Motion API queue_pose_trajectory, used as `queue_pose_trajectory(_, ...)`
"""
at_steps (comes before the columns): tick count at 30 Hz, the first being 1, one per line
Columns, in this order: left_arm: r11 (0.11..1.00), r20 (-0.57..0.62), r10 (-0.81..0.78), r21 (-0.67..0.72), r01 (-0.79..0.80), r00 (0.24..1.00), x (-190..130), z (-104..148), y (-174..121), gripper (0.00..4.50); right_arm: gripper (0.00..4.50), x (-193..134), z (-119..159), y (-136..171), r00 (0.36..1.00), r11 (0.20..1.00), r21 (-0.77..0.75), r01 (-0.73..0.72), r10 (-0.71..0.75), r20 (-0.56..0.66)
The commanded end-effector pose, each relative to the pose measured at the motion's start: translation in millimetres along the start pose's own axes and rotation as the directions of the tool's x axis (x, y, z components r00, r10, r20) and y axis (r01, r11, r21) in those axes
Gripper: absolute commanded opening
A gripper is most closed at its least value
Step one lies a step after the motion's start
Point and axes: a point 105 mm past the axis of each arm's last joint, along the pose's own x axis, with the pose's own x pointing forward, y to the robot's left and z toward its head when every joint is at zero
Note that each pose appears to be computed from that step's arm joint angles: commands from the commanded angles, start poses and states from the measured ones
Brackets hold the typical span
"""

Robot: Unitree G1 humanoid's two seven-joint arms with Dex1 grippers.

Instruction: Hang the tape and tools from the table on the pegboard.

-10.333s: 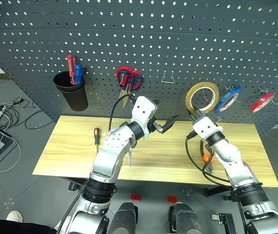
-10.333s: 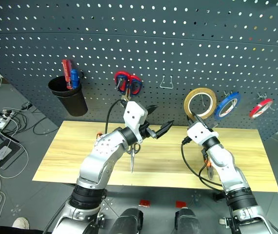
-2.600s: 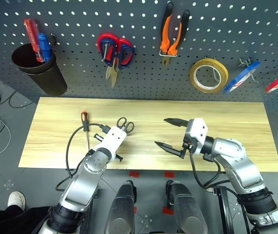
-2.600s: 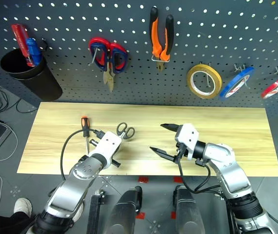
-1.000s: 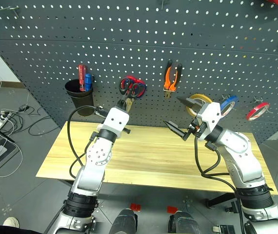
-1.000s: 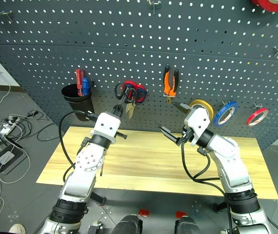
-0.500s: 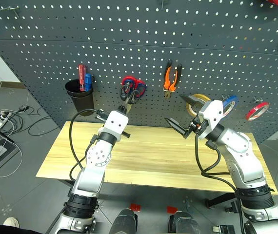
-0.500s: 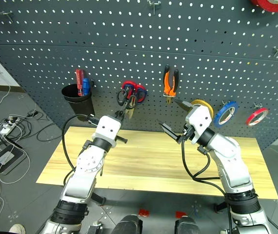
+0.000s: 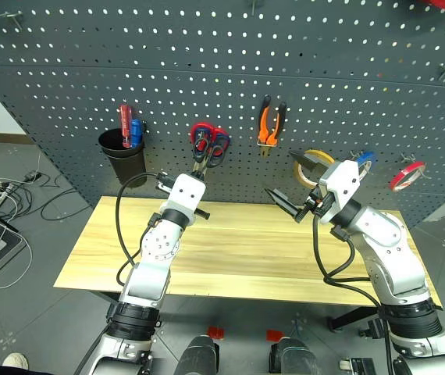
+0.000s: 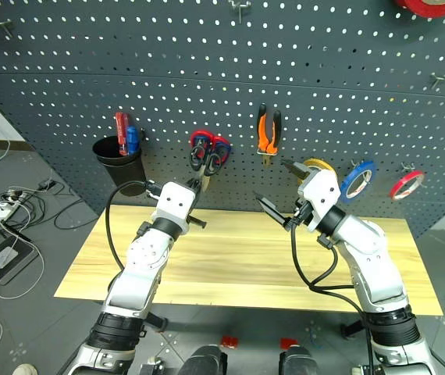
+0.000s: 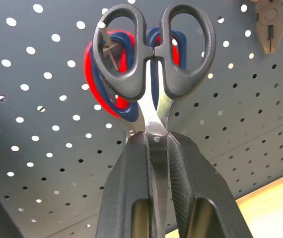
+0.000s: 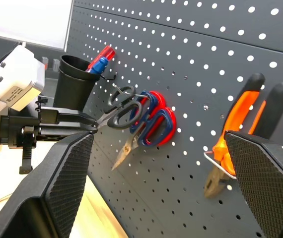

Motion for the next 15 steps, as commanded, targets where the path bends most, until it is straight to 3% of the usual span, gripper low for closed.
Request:
queue_pose_trajectory(1, 1.000, 0.040, 0.017, 0.002, -0.017, 0.999, 0.7, 10.2, 6.6, 2.04, 4.50, -3.8, 12.1, -3.5, 0.999, 0.999, -0.034, 0.011, -0.010, 0.031)
queue_pose_trajectory(9, 0.997, -0.054, 0.063, -0.032, -0.064, 0.997, -13.9, -11.5, 9.6, 4.38, 4.50, -6.1, 12.2, 5.6, 0.999, 0.999, -0.018, -0.034, 0.034, 0.030)
queue_pose_trajectory(15, 0.979, -0.266, 0.156, -0.087, -0.185, 0.951, -47.1, -53.8, 30.0, 4.48, 4.50, -2.8, 9.8, 22.7, 0.991, 0.991, 0.026, -0.131, 0.130, 0.021)
